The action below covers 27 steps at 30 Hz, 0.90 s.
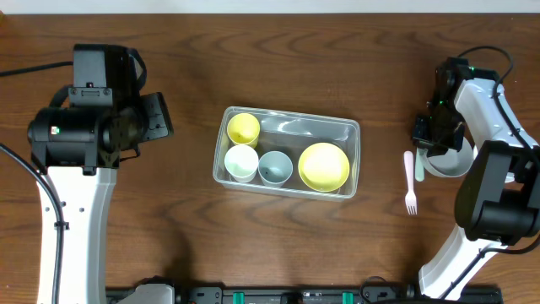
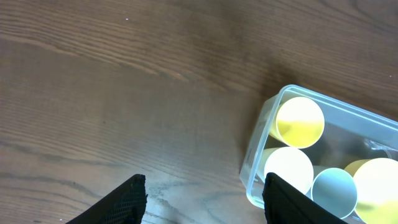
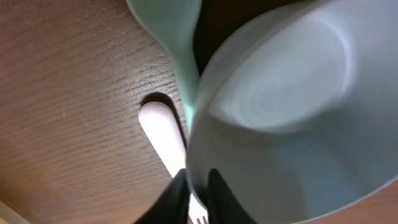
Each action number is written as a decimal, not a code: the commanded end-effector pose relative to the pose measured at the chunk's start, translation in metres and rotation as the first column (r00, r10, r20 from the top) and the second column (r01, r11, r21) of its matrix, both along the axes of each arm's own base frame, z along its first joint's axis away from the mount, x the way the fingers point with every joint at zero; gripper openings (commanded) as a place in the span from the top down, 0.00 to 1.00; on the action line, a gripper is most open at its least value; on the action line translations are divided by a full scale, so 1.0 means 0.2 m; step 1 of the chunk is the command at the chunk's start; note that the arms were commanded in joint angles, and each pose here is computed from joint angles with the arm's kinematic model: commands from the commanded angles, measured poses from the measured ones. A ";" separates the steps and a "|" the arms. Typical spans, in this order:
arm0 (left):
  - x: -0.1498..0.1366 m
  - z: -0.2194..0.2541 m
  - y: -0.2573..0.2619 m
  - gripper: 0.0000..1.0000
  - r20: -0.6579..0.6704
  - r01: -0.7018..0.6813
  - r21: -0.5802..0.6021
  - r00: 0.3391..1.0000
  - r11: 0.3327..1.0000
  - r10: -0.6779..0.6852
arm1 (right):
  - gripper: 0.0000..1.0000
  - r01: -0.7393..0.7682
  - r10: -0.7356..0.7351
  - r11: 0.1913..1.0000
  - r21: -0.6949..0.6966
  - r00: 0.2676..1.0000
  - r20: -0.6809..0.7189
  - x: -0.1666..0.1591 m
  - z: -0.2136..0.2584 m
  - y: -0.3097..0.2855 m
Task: Pack container
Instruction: 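Move the right gripper back and grasp the light blue bowl, then carry the light blue bowl over the container and release it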
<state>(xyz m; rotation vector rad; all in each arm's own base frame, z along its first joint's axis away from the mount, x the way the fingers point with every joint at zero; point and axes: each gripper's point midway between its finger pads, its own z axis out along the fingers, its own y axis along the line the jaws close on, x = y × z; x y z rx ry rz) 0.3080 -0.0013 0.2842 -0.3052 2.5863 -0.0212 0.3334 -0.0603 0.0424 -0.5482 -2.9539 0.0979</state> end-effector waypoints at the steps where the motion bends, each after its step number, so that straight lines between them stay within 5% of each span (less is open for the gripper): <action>1: 0.01 0.01 0.01 0.39 0.002 -0.020 0.001 1.000 1.000 0.020 | 0.99 0.005 -0.005 1.000 0.000 1.000 -0.017 -0.01 -0.02 0.00; 10: 0.01 0.01 0.01 0.39 0.002 -0.020 0.001 1.000 1.000 0.020 | 0.99 -0.048 0.048 0.999 -0.002 0.999 0.022 0.05 0.00 0.03; 16: 0.01 0.01 0.01 0.39 0.002 -0.020 0.001 1.000 1.000 0.020 | 0.99 -0.162 0.163 0.987 -0.020 0.977 0.140 0.20 0.28 0.12; 22: 0.01 0.01 0.01 0.39 0.002 -0.020 0.001 1.000 1.000 0.020 | 0.99 -0.378 0.378 0.923 -0.069 0.861 0.340 0.30 0.70 0.39; 27: 0.01 0.01 0.01 0.39 0.002 -0.020 0.001 1.000 1.000 0.020 | 0.99 -0.599 0.580 0.797 -0.070 0.730 0.362 0.18 0.81 0.71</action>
